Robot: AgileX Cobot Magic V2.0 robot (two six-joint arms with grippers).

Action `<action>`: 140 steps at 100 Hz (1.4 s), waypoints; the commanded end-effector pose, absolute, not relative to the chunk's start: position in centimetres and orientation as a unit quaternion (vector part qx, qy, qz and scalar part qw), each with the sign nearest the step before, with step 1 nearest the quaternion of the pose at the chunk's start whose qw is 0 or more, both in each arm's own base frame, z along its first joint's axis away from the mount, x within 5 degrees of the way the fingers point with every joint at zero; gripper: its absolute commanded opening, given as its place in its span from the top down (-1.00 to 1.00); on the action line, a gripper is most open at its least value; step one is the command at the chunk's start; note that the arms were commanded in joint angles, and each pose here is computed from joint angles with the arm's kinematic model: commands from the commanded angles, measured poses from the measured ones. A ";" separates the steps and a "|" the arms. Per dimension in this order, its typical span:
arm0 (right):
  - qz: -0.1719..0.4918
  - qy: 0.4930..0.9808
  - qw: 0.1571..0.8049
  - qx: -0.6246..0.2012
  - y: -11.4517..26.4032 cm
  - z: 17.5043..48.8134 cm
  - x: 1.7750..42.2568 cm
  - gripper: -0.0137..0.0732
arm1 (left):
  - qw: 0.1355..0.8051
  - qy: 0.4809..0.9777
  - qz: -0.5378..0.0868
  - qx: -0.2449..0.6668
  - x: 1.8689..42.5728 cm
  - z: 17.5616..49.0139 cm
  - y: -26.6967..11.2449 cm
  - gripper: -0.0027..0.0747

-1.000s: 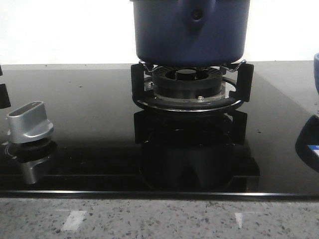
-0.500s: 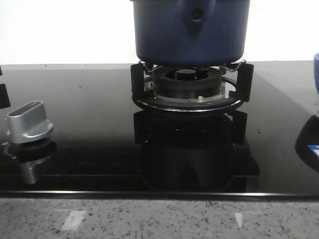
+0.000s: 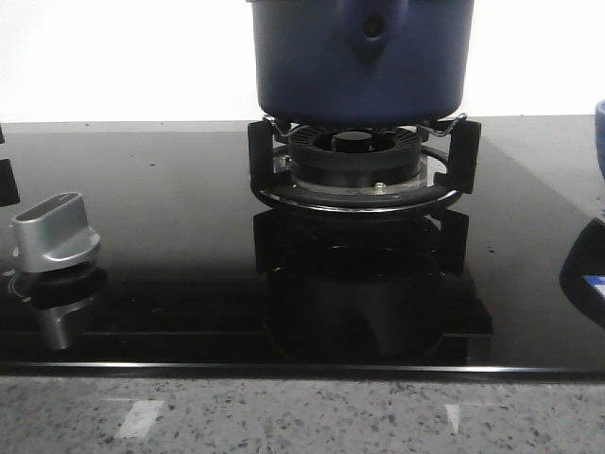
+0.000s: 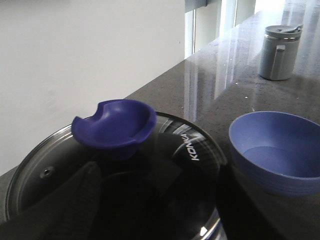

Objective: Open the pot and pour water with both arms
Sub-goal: 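Lower the left gripper onto the purple lid knob and close it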

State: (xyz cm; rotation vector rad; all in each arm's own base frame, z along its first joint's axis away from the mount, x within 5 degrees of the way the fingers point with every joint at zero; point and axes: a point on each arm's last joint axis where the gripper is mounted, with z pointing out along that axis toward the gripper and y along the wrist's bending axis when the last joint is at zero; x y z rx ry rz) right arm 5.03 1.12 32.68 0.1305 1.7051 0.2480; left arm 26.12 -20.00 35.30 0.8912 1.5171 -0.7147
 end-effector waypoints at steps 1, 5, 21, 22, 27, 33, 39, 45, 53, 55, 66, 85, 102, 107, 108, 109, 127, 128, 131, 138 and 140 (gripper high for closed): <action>0.102 0.721 0.683 0.062 0.9 34.3 5.2 -0.08 | 0.607 0.642 -0.329 0.335 26.2 37.4 -19.6 -0.17; 0.102 0.721 0.683 0.062 0.9 34.3 5.2 -0.08 | 0.606 0.645 -0.325 0.332 26.3 37.2 -19.6 -0.17; 0.102 0.720 0.684 0.062 0.9 34.4 5.2 -0.08 | 0.604 0.645 -0.327 0.334 26.4 37.1 -19.6 -0.17; 0.102 0.720 0.684 0.062 0.9 34.4 5.2 -0.08 | 0.604 0.645 -0.327 0.334 26.4 37.1 -19.6 -0.17; 0.102 0.720 0.684 0.062 0.9 34.4 5.2 -0.08 | 0.603 0.642 -0.332 0.337 26.3 37.1 -19.7 -0.17; 0.103 0.720 0.684 0.062 0.9 34.4 5.2 -0.08 | 0.602 0.633 -0.343 0.345 26.0 37.2 -19.9 -0.18; 0.104 0.720 0.684 0.062 0.9 34.4 5.2 -0.08 | 0.609 0.615 -0.339 0.368 25.8 37.3 -20.0 -0.18; 0.103 0.716 0.688 0.063 0.9 34.5 5.2 -0.08 | 0.618 0.602 -0.325 0.387 25.7 37.4 -20.1 -0.18; 0.102 0.708 0.696 0.065 0.8 34.7 5.2 -0.08 | 0.621 0.597 -0.316 0.398 25.9 37.2 -20.1 -0.18; 0.102 0.708 0.696 0.065 0.8 34.7 5.2 -0.08 | 0.621 0.597 -0.313 0.399 26.0 37.1 -20.1 -0.18; 0.102 0.709 0.695 0.065 0.8 34.6 5.2 -0.08 | 0.616 0.602 -0.316 0.399 26.6 36.5 -20.1 -0.22; 0.104 0.710 0.694 0.065 0.8 34.6 5.2 -0.08 | 0.622 0.600 -0.312 0.394 27.4 36.8 -19.9 -0.30; 0.104 0.710 0.694 0.065 0.8 34.6 5.2 -0.08 | 0.628 0.588 -0.320 0.397 28.3 37.5 -20.3 -0.30; 0.104 0.710 0.693 0.065 0.9 34.6 5.2 -0.08 | 0.627 0.583 -0.330 0.398 28.6 37.6 -20.6 -0.30; 0.104 0.710 0.693 0.065 0.9 34.6 5.2 -0.08 | 0.626 0.584 -0.330 0.398 28.7 37.5 -20.7 -0.30; 0.104 0.710 0.693 0.065 0.9 34.6 5.2 -0.08 | 0.625 0.585 -0.332 0.397 28.7 37.5 -20.7 -0.30; 0.104 0.710 0.694 0.065 0.8 34.6 5.2 -0.08 | 0.618 0.592 -0.339 0.391 29.8 37.0 -21.3 -0.30; 0.104 0.710 0.694 0.065 0.8 34.6 5.2 -0.08 | 0.618 0.592 -0.339 0.391 29.8 37.0 -21.3 -0.30; 0.104 0.710 0.694 0.065 0.8 34.6 5.2 -0.08 | 0.617 0.593 -0.339 0.391 29.9 36.9 -21.3 -0.30; 0.104 0.710 0.694 0.065 0.8 34.6 5.2 -0.08 | 0.618 0.597 -0.334 0.388 30.3 36.8 -21.4 -0.30; 0.104 0.710 0.694 0.065 0.8 34.6 5.2 -0.08 | 0.618 0.597 -0.334 0.388 30.3 36.8 -21.4 -0.30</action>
